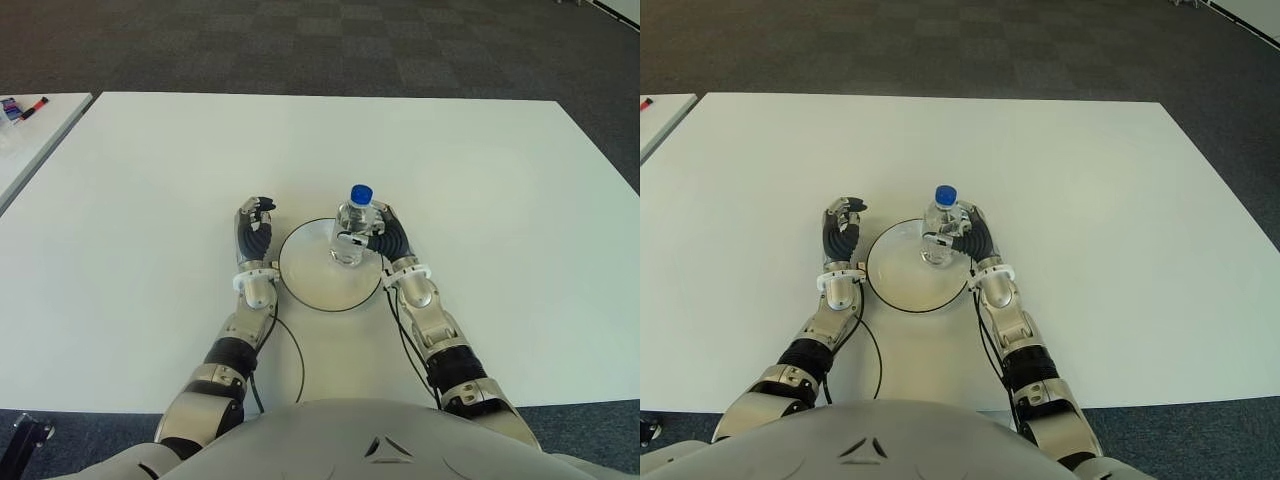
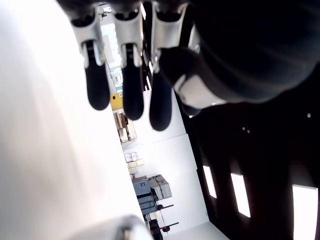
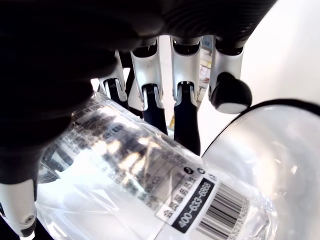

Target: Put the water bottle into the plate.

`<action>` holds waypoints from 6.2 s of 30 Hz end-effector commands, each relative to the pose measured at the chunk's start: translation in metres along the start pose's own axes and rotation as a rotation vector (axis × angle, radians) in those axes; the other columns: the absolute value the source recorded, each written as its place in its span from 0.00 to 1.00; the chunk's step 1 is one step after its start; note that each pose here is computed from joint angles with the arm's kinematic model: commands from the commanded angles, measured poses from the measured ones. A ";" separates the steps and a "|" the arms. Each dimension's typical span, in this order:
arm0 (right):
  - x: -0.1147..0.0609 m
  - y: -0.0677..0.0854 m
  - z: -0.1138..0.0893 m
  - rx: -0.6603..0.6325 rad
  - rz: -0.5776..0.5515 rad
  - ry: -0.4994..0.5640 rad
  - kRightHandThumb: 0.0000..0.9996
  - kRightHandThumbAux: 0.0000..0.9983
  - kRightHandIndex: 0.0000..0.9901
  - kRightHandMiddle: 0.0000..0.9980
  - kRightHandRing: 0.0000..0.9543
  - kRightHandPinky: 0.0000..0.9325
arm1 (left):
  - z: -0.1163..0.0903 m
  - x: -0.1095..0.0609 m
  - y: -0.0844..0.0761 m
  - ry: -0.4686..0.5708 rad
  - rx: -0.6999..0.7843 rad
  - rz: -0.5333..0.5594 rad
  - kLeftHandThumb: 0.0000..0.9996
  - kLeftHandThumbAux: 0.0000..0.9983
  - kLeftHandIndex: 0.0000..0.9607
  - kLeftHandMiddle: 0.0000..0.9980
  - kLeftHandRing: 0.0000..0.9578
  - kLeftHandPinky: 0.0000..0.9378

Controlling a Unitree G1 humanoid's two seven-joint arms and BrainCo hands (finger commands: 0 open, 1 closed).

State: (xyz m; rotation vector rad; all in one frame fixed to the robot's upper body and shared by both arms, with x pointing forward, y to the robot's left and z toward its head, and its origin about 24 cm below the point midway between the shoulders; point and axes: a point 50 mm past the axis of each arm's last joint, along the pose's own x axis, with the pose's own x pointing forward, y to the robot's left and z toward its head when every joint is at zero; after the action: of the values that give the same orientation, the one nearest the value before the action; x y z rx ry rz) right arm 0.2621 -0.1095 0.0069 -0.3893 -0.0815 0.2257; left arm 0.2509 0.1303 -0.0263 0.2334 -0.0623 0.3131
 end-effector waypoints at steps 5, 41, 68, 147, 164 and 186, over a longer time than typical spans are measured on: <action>-0.003 0.008 -0.005 -0.037 0.067 -0.001 0.86 0.67 0.42 0.54 0.91 0.92 | -0.003 -0.004 -0.003 0.009 0.006 -0.012 0.84 0.68 0.42 0.46 0.40 0.44; 0.001 0.015 0.004 -0.097 0.137 -0.036 0.86 0.67 0.41 0.54 0.92 0.92 | -0.002 -0.004 -0.003 0.006 0.017 -0.020 0.84 0.68 0.41 0.47 0.42 0.45; 0.003 0.015 0.003 0.098 0.234 -0.060 0.95 0.66 0.43 0.50 0.47 0.47 | -0.003 -0.003 -0.003 0.010 0.008 -0.024 0.84 0.68 0.42 0.46 0.40 0.44; 0.005 0.009 -0.007 0.040 0.247 -0.121 0.50 0.34 0.00 0.00 0.00 0.06 | -0.004 -0.003 -0.002 0.000 0.015 -0.023 0.84 0.68 0.43 0.46 0.39 0.42; 0.006 0.008 -0.013 0.045 0.248 -0.118 0.48 0.31 0.00 0.00 0.00 0.07 | -0.004 -0.003 -0.002 0.005 0.002 -0.022 0.84 0.68 0.44 0.45 0.39 0.44; 0.008 0.007 -0.015 0.062 0.256 -0.107 0.52 0.29 0.00 0.00 0.00 0.11 | -0.002 -0.004 -0.003 0.000 0.020 0.014 0.84 0.68 0.41 0.47 0.44 0.47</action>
State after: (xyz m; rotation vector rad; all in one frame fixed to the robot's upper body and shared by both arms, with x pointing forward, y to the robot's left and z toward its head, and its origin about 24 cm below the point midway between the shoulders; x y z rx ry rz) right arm 0.2737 -0.1025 0.0023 -0.3172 -0.1994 0.4977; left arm 0.2491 0.1287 -0.0285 0.2428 -0.0712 0.3276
